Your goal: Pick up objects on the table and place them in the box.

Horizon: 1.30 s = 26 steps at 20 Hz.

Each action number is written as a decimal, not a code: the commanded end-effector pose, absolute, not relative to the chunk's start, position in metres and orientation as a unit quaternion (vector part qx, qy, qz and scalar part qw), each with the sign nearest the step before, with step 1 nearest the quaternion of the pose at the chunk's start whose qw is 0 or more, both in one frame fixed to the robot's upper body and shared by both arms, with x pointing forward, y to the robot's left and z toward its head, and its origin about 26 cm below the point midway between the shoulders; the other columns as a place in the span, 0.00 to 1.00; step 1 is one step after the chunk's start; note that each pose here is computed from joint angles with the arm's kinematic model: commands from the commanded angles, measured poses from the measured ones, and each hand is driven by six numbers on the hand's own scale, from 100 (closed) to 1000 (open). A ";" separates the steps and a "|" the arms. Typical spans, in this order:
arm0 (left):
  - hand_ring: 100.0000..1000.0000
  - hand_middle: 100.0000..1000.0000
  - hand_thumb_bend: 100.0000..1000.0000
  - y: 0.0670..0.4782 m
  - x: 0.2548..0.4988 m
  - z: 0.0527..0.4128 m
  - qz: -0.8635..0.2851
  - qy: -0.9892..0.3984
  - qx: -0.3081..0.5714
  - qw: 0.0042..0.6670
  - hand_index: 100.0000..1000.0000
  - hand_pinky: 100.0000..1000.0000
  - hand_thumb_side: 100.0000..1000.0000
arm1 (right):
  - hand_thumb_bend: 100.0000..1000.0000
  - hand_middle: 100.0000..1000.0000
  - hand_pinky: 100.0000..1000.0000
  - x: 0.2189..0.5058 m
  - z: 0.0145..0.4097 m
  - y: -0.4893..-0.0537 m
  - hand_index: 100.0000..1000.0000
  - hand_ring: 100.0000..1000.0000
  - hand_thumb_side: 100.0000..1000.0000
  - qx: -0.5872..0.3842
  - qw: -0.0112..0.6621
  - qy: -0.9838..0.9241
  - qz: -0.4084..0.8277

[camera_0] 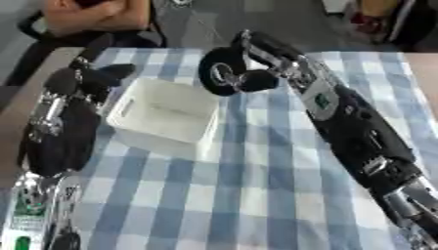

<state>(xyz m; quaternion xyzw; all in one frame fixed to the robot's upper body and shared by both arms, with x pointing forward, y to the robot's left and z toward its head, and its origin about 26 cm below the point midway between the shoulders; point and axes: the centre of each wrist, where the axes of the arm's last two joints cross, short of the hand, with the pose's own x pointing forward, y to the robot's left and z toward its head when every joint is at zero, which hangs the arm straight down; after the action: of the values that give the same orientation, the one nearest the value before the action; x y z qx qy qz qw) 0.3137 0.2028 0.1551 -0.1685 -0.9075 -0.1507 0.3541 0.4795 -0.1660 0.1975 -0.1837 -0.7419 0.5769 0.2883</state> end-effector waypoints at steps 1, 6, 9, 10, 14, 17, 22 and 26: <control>0.71 0.94 0.00 0.191 0.313 0.170 -0.159 -0.912 -0.194 0.324 0.60 0.89 0.91 | 0.00 0.24 0.77 0.481 0.215 -0.162 0.31 0.34 0.44 -0.193 0.273 -0.750 0.570; 0.71 0.94 0.00 0.187 0.312 0.175 -0.165 -0.910 -0.208 0.317 0.60 0.90 0.92 | 0.00 0.24 0.77 0.481 0.214 -0.161 0.30 0.34 0.44 -0.195 0.270 -0.748 0.573; 0.71 0.94 0.00 0.187 0.312 0.175 -0.167 -0.910 -0.208 0.317 0.60 0.90 0.92 | 0.00 0.24 0.77 0.481 0.212 -0.163 0.30 0.33 0.44 -0.196 0.275 -0.748 0.571; 0.71 0.94 0.00 0.187 0.312 0.175 -0.167 -0.910 -0.208 0.317 0.60 0.90 0.92 | 0.00 0.24 0.77 0.481 0.212 -0.163 0.30 0.33 0.44 -0.196 0.276 -0.748 0.571; 0.71 0.94 0.00 0.187 0.313 0.176 -0.168 -0.910 -0.207 0.316 0.60 0.90 0.92 | 0.00 0.60 0.83 0.481 0.211 -0.164 0.66 0.48 0.64 -0.196 0.270 -0.748 0.574; 0.71 0.94 0.00 0.187 0.313 0.176 -0.169 -0.910 -0.207 0.316 0.60 0.90 0.92 | 0.27 0.86 0.92 0.481 0.212 -0.164 0.90 0.67 0.85 -0.193 0.252 -0.750 0.580; 0.71 0.94 0.00 0.187 0.313 0.175 -0.169 -0.910 -0.207 0.316 0.60 0.89 0.92 | 0.28 0.87 0.91 0.481 0.214 -0.166 0.90 0.68 0.86 -0.200 0.234 -0.760 0.573; 0.71 0.94 0.00 0.187 0.313 0.175 -0.169 -0.910 -0.207 0.316 0.60 0.89 0.92 | 0.27 0.86 0.91 0.481 0.212 -0.167 0.89 0.66 0.86 -0.204 0.236 -0.759 0.571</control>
<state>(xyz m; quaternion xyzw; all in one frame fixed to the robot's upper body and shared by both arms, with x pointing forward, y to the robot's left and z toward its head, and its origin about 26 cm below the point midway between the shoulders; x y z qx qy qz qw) 0.3142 0.1887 0.1670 -0.2043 -0.9060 -0.1639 0.3326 0.4802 -0.1655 0.1955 -0.1913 -0.7524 0.5774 0.2528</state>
